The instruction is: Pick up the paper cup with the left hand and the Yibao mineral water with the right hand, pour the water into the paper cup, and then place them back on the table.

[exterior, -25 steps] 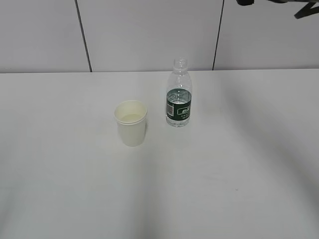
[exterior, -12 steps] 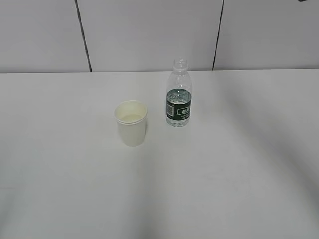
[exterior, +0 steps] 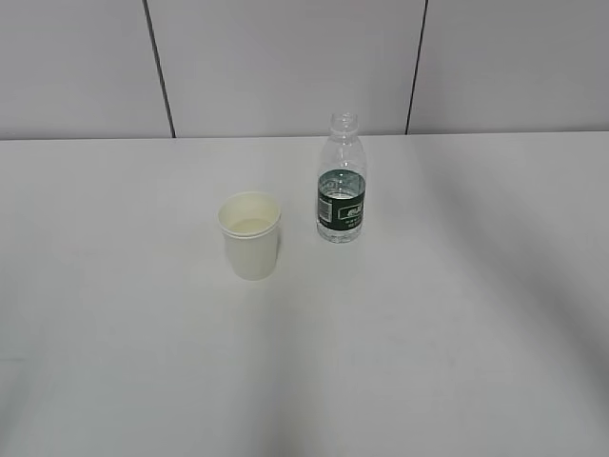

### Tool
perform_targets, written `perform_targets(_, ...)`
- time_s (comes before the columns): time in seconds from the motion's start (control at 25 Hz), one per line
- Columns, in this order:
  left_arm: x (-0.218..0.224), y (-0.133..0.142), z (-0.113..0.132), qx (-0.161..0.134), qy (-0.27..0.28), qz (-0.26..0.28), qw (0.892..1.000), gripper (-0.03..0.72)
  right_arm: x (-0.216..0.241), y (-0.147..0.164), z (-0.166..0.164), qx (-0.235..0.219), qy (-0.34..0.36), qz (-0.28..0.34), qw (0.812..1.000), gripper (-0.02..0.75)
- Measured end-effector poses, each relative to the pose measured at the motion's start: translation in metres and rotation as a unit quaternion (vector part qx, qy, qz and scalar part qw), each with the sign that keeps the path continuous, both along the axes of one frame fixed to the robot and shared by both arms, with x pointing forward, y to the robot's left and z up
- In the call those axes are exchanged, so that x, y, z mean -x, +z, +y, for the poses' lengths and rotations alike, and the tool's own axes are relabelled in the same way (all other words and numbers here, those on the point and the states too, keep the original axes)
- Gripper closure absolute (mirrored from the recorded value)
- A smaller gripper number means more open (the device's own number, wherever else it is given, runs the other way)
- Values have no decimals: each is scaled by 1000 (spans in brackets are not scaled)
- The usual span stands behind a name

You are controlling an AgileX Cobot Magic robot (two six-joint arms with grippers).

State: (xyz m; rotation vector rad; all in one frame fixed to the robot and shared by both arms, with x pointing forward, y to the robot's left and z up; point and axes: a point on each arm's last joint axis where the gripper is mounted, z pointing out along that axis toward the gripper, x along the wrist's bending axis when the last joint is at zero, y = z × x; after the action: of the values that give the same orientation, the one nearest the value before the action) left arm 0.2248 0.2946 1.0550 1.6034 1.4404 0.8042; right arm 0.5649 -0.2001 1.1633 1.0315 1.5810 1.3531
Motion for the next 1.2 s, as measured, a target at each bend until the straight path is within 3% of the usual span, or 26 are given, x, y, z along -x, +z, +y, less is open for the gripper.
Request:
perform_targets(0.36,0,0,0,0,0,0,1000,253,1,-2,1,-5,0,18,1000,153)
perform_targets(0.6,0,0,0,0,0,0,1000,253,4,-12,2,-2,5,73,997,153)
perform_targets(0.8,0,0,0,0,0,0,1000,253,5,-22,-8,-1,-53,134,989,153)
perform_targets(1.04,0,0,0,0,0,0,1000,253,19,-13,-21,10,-103,149,983,153)
perform_targets(1.2,0,0,0,0,0,0,1000,253,36,-15,-29,42,-123,215,968,153)
